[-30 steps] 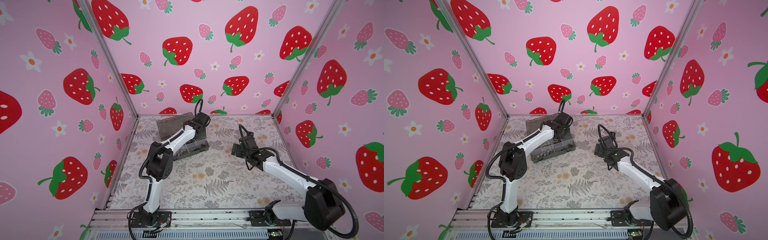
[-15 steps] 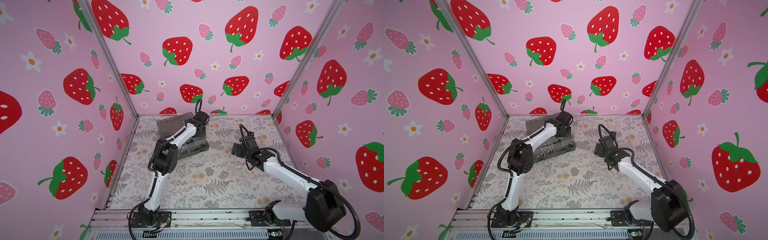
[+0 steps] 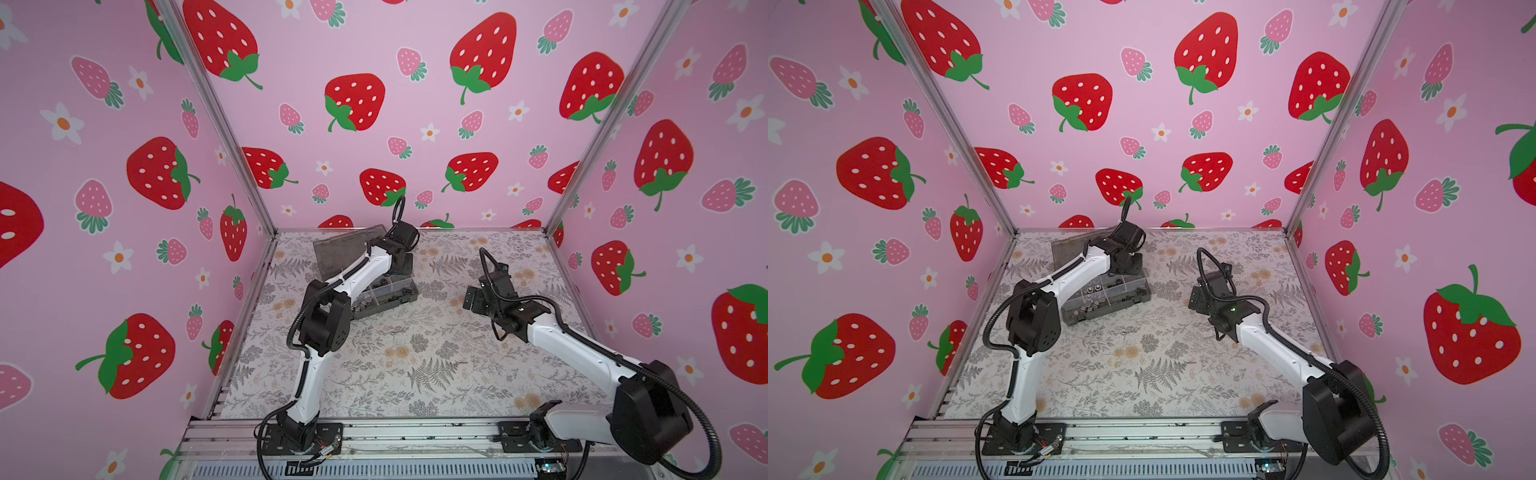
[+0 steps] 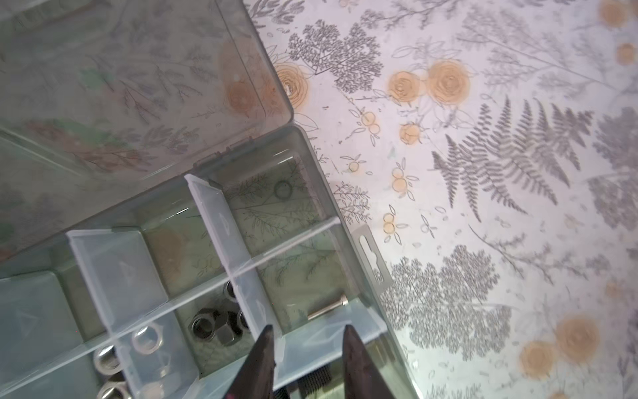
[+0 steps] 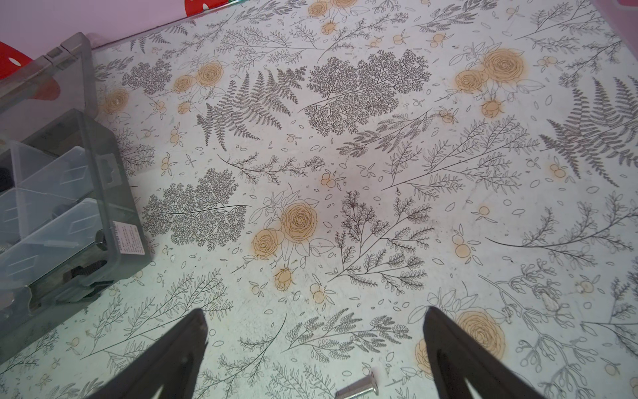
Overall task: Sort the screws and nuts into containers
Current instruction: Place the screw into the container.
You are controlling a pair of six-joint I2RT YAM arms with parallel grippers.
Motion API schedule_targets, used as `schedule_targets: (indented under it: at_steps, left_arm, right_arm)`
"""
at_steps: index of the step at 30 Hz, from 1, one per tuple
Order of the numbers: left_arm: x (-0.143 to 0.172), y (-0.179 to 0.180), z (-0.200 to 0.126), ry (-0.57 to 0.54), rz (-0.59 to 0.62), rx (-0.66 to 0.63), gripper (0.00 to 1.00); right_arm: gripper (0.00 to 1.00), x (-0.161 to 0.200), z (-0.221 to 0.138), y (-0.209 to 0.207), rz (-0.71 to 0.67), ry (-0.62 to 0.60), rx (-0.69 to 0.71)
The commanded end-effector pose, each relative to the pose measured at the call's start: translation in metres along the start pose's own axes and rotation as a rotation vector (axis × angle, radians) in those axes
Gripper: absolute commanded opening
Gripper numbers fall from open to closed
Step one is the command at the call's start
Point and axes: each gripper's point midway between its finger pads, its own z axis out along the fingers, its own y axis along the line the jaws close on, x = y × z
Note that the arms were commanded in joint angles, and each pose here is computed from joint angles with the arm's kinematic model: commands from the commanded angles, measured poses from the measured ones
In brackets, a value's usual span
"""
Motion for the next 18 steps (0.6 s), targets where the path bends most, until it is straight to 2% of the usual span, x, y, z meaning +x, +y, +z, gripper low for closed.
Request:
schedule_targets:
  at_steps: [1,7,11,13,18]
  left_arm:
    - [0.009,-0.018,-0.045,-0.059,0.104,0.057,0.4]
    - [0.079,-0.022,-0.066,-0.039,0.246,0.092,0.41]
    - [0.135,-0.027,-0.067,0.039,0.36,0.129,0.39]
    - [0.164,-0.03,-0.064,0.116,0.423,0.17,0.38]
    - [0.191,-0.019,-0.048,0.186,0.512,0.141,0.37]
  right_arm:
    - [1.0,-0.011,-0.007,-0.002,0.033,-0.038,0.0]
    - [1.0,-0.011,-0.009,-0.004,0.033,-0.039,0.005]
    - [1.0,-0.011,-0.013,-0.009,0.038,-0.046,0.015]
    - [1.0,-0.01,-0.014,-0.01,0.043,-0.048,0.017]
    - [1.0,-0.008,-0.012,-0.009,0.054,-0.04,0.013]
